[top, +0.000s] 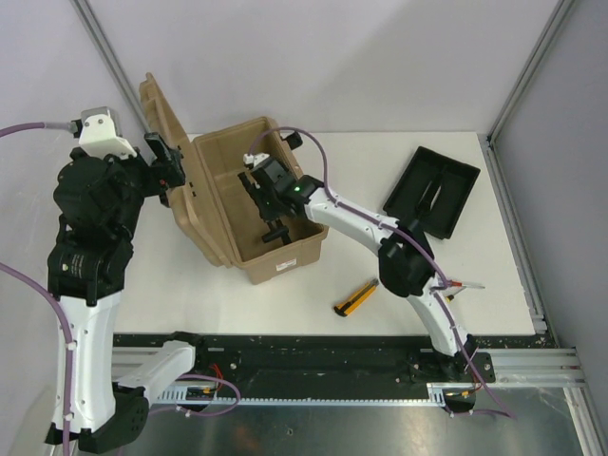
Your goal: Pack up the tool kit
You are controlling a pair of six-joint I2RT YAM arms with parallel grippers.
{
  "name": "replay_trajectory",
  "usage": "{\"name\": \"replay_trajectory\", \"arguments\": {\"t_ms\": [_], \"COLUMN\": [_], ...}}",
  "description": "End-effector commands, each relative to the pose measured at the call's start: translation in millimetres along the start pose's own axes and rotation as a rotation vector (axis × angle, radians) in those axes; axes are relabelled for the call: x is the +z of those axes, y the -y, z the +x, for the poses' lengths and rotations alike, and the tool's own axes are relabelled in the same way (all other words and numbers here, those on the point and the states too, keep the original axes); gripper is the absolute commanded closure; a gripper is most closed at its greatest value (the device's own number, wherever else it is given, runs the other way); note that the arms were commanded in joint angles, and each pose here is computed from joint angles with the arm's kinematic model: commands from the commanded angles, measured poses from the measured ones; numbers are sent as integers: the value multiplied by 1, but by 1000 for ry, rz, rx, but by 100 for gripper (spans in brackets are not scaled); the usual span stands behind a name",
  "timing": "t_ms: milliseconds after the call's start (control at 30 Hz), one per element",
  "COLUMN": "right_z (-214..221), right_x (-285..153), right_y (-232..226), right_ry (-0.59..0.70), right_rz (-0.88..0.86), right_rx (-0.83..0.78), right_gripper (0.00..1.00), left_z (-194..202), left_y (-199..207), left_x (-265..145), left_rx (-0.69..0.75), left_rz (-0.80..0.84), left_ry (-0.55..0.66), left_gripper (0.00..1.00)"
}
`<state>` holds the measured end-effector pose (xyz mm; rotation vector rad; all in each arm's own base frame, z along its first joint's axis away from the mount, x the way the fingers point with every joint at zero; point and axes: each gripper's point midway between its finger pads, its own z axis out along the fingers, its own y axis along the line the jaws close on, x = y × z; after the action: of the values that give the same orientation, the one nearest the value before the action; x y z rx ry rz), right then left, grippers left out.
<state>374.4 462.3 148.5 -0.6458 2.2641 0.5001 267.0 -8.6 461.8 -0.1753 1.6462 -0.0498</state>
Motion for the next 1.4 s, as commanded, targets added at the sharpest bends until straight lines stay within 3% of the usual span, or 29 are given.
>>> {"name": "replay_trajectory", "arguments": {"t_ms": [0, 200, 367, 500, 667, 900, 1100, 1367], "right_z": [16, 44, 48, 37, -15, -115, -133, -63], "right_x": [16, 38, 44, 39, 2, -108, -174, -213], "right_y": [2, 8, 17, 21, 24, 31, 130, 287], "right_ry": [-73, -162, -170, -161, -44, 257, 417, 386], "right_rz": [20, 47, 73, 59, 35, -27, 167, 665], "right_rx": [9, 29, 48, 66, 71, 106, 279, 484], "right_gripper": [100, 96, 74, 62, 50, 39, 37, 17], "left_z": [-7, -6, -7, -11, -25, -33, -32, -32], "left_y": [5, 7, 6, 4, -1, 1, 2, 8], "left_x": [0, 1, -1, -4, -12, -17, -19, -16], "left_rx": [-18, -16, -15, -10, 1, -6, -10, -28], "left_rz": [23, 31, 29, 24, 7, 19, 25, 53], "left_ry": [31, 28, 33, 44, 86, 105, 106, 98], "left_gripper": [1, 1, 1, 1, 1, 1, 1, 1]}}
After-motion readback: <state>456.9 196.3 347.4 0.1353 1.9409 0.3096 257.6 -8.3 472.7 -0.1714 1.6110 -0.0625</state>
